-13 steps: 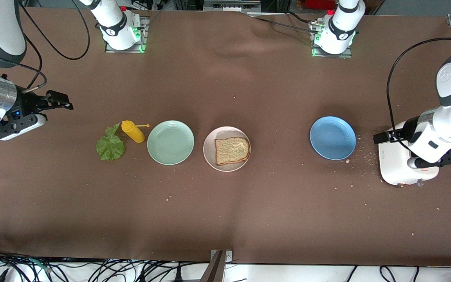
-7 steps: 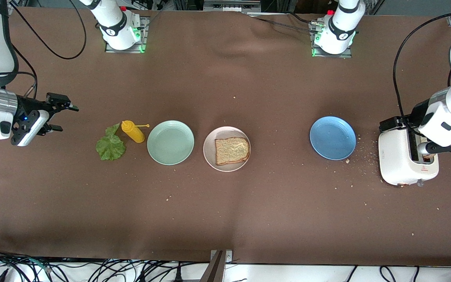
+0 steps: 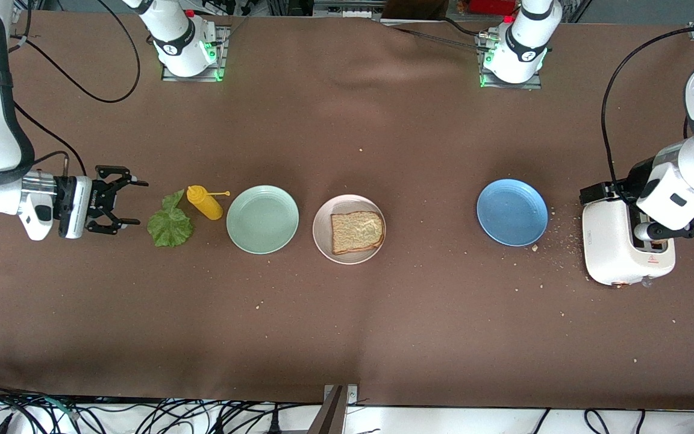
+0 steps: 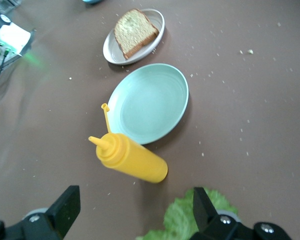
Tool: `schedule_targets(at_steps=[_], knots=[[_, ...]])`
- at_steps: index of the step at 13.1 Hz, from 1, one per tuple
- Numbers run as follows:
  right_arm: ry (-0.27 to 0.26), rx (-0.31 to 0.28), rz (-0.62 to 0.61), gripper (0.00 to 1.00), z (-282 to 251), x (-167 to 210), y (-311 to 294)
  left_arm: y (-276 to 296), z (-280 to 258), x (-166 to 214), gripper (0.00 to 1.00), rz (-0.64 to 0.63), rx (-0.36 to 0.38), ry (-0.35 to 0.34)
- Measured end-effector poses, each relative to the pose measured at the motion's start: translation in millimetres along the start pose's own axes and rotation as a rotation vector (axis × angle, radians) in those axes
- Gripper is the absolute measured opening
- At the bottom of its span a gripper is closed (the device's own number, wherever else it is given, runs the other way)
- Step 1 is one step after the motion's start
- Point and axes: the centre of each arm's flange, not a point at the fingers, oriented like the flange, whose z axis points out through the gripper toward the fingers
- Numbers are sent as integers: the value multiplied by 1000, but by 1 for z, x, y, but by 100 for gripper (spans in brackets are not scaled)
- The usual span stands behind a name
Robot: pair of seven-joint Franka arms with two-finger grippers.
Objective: Make sandwich in beige plate with both arms
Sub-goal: 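Lower the right gripper to the yellow mustard bottle, then grasp the mustard bottle with the right gripper and lift it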
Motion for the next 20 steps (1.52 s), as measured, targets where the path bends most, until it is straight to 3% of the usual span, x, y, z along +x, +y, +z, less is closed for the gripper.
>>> schedule_targets(at_steps=[8,14,20], knots=[[205,133,-330,100,83,-49,18,4,5,1,100,6,1,-8],[333,151,-543,100,113,-60,19,7,7,2,100,11,2,-12],[405,199,-558,97,141,-67,18,7,11,4,100,12,2,-18]])
